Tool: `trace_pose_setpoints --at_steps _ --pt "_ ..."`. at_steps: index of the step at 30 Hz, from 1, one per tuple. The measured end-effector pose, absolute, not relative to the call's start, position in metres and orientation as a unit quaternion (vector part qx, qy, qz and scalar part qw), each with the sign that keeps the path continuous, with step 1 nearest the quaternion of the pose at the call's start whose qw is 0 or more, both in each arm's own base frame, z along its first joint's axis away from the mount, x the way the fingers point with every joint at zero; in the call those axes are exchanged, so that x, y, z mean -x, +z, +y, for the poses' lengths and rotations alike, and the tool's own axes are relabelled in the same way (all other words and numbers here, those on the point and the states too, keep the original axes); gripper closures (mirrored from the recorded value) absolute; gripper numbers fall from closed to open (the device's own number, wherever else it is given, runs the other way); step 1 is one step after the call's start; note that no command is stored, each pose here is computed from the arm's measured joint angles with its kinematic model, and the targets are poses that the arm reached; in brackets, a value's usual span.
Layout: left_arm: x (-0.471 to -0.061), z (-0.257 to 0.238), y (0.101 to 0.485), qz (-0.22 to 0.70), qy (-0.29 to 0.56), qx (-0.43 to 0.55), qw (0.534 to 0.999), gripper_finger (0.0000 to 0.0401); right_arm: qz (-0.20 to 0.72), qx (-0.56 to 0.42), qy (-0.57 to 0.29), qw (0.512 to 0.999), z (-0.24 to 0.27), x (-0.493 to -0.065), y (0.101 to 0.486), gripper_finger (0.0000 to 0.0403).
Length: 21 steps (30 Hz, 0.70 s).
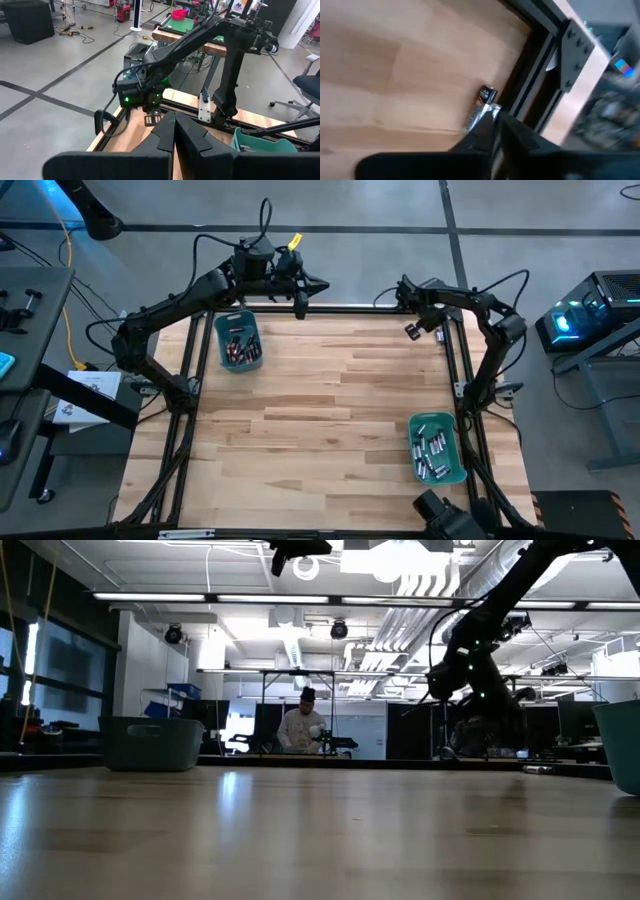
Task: Sort batteries
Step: Put the silver battery into the green bin
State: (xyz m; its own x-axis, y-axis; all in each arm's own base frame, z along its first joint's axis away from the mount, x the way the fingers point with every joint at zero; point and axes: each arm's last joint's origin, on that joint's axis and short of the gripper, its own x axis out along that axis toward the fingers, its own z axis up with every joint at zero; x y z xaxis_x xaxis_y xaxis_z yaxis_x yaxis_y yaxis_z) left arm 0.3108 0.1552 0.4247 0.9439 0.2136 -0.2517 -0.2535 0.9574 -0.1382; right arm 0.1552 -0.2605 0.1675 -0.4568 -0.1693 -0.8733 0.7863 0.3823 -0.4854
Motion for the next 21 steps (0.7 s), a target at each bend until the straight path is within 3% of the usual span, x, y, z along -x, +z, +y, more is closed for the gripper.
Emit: trace_pose_setpoints --at_steps 2,12,21 --pt "-0.311 0.155 0.425 0.118 0.119 0.084 0.982 0.0401 0.715 -0.192 -0.485 0.465 -0.260 -0.156 0.164 0.0390" --pt "-0.311 0.155 0.425 0.119 0.118 0.076 0.983 0.0401 0.807 -0.160 -0.413 0.390 -0.257 -0.158 0.126 0.0400" --pt "-0.310 0.155 0.421 0.137 0.118 0.079 0.980 0.0401 0.801 -0.179 -0.375 0.430 -0.249 -0.175 0.120 0.0402"
